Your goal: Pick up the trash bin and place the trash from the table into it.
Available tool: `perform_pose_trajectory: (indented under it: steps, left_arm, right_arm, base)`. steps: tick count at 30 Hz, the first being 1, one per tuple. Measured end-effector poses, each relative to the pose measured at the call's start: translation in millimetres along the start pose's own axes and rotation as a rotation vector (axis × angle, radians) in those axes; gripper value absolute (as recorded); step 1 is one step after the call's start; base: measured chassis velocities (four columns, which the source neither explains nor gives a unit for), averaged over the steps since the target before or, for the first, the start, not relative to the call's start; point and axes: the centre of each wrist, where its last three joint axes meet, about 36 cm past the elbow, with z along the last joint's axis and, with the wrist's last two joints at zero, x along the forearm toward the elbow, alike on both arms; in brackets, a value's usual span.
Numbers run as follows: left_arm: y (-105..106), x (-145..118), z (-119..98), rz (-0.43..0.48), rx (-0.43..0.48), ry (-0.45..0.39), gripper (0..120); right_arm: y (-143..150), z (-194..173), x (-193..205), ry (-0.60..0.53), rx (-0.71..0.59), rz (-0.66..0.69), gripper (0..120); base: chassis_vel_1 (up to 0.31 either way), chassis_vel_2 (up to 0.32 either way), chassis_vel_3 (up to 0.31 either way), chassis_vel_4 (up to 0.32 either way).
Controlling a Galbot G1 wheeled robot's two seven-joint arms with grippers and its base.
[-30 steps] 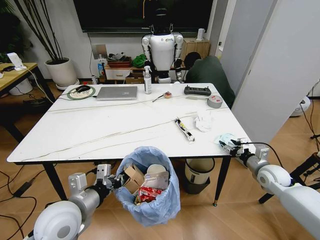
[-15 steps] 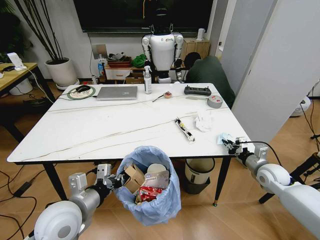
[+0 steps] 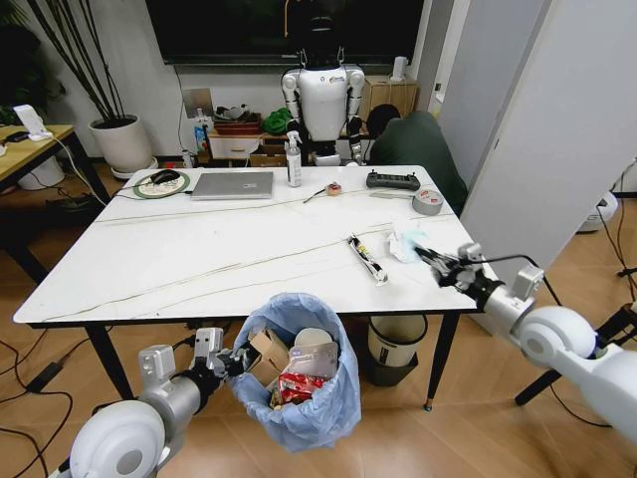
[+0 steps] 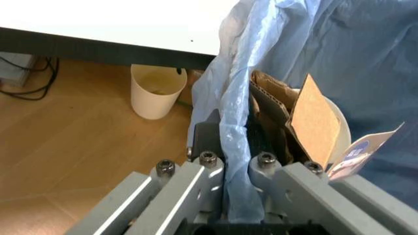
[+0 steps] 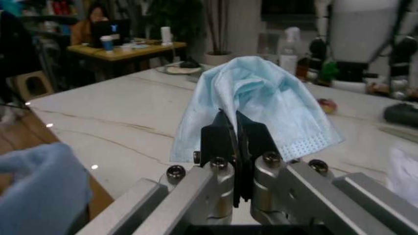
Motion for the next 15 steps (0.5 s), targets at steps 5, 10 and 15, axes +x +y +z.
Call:
perform_pose_trajectory:
  steps: [5, 10, 15]
  left_arm:
    - [0.0, -1.2, 0.5, 0.002, 0.001, 0.002, 0]
    - [-0.1, -2.2, 0.4, 0.006, 0.003, 0.004, 0]
    - [-0.1, -3.9, -0.7, 0.013, 0.008, 0.005, 0]
  right_arm:
    - [47.9, -22.6, 6.1, 0.024, 0.036, -0.242, 0]
    - [63.9, -20.9, 13.8, 0.065, 0.076, -0.382, 0]
    - [66.7, -16.3, 14.7, 0.081, 0.111, -0.476, 0]
  base:
    - [0.000, 0.000, 0.000, 0.000]
    - [0.000, 0.000, 0.000, 0.000]
    - [0.000, 0.000, 0.000, 0.000]
